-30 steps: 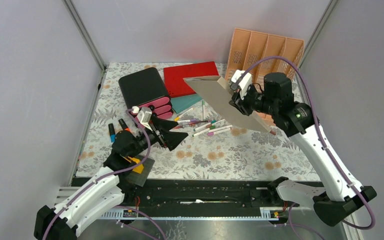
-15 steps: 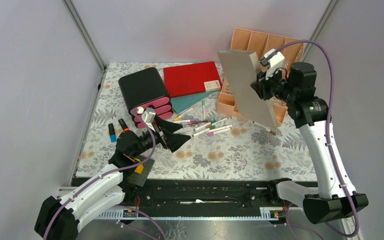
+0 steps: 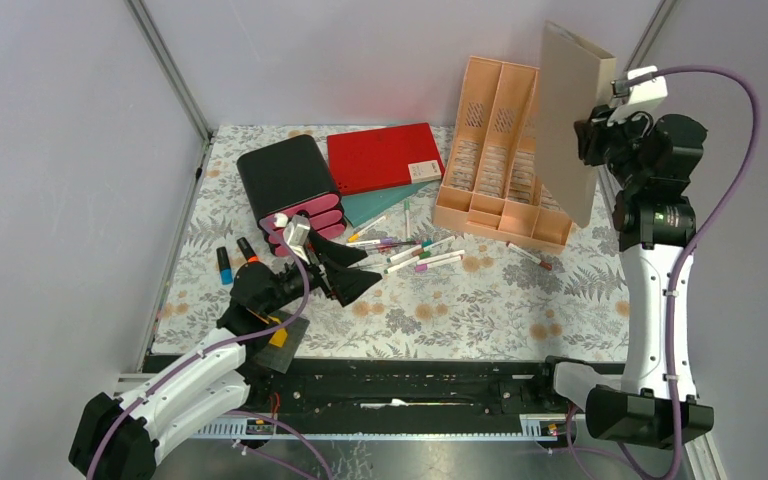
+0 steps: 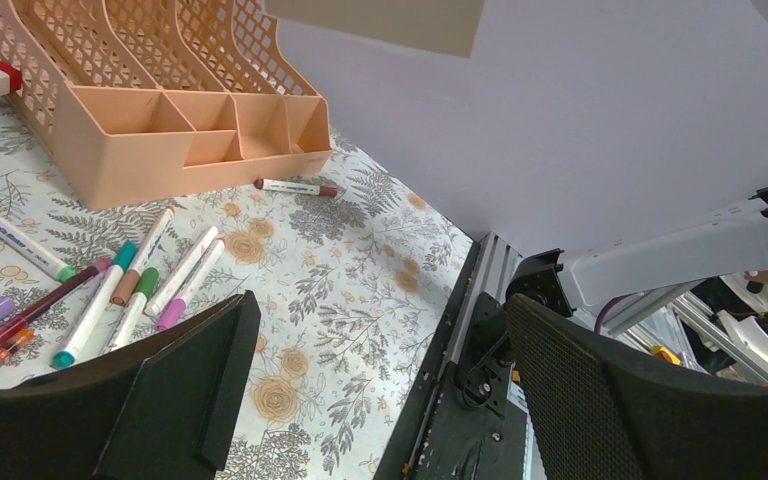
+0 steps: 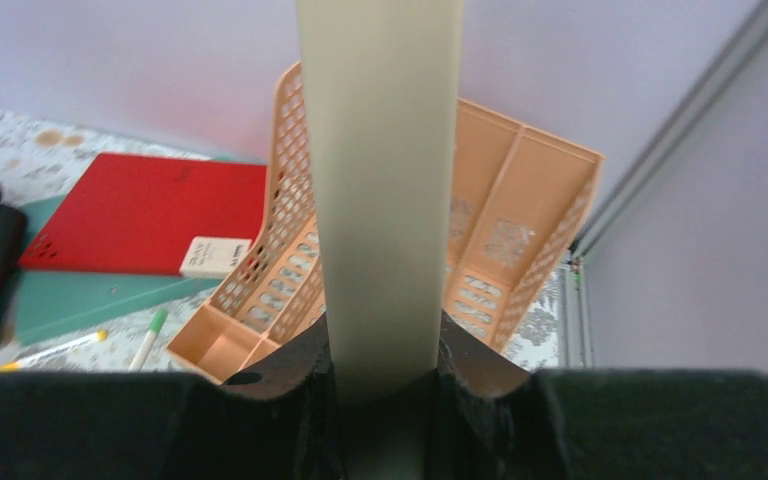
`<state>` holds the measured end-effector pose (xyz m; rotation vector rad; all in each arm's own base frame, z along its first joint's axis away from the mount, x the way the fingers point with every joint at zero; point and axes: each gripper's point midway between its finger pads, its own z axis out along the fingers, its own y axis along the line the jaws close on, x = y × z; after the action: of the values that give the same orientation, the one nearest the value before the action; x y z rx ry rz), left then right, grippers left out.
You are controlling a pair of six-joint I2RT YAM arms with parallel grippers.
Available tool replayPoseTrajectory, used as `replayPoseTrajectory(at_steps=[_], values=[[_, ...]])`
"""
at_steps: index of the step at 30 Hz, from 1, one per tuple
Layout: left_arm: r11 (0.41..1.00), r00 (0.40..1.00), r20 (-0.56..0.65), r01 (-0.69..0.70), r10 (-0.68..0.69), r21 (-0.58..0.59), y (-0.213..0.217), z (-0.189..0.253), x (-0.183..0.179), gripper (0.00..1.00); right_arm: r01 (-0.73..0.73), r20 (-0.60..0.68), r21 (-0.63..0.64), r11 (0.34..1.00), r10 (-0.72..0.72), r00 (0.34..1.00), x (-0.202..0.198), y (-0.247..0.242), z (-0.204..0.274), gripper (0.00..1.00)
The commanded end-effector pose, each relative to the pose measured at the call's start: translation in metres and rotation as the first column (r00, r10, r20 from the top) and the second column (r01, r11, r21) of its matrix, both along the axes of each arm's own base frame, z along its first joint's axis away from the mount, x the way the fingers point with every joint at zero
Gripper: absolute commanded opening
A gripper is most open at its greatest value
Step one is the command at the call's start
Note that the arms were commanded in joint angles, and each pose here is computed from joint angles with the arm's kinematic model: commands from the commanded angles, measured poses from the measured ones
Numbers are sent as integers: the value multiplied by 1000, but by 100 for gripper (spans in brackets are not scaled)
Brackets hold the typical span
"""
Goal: Organize the desk
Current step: Pick up the folder from the center of the board, then place the folder in the storage box.
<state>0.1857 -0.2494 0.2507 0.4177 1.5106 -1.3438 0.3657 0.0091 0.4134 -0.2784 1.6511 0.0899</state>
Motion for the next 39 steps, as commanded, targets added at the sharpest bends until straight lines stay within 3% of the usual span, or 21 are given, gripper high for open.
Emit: replayPoseTrajectory(at_steps=[1, 6, 16, 25, 34, 39], values=[[999, 998, 50, 27, -24, -47, 0, 15, -5, 99, 113, 210, 29, 993, -117, 971, -1, -27, 52, 0], [999, 999, 48, 18, -15, -50, 3, 15, -7, 99, 220, 222, 48, 974, -226, 949, 5, -61, 46, 0], [999, 999, 52, 14, -12, -46, 2, 15, -6, 99, 295, 257, 70, 953, -303, 918, 24, -92, 27, 0], [999, 999, 48, 5, -3, -41, 3, 11, -4, 99, 266, 310, 160, 951, -304, 901, 61, -99, -6, 0], [999, 999, 37, 9, -7, -35, 0, 9, -1, 99, 217, 464, 196, 956, -286, 838, 64, -98, -33, 0], [1000, 1000, 29, 9, -8, -30, -1, 8, 0, 99, 200, 488, 199, 959, -274, 829, 69, -97, -54, 0]])
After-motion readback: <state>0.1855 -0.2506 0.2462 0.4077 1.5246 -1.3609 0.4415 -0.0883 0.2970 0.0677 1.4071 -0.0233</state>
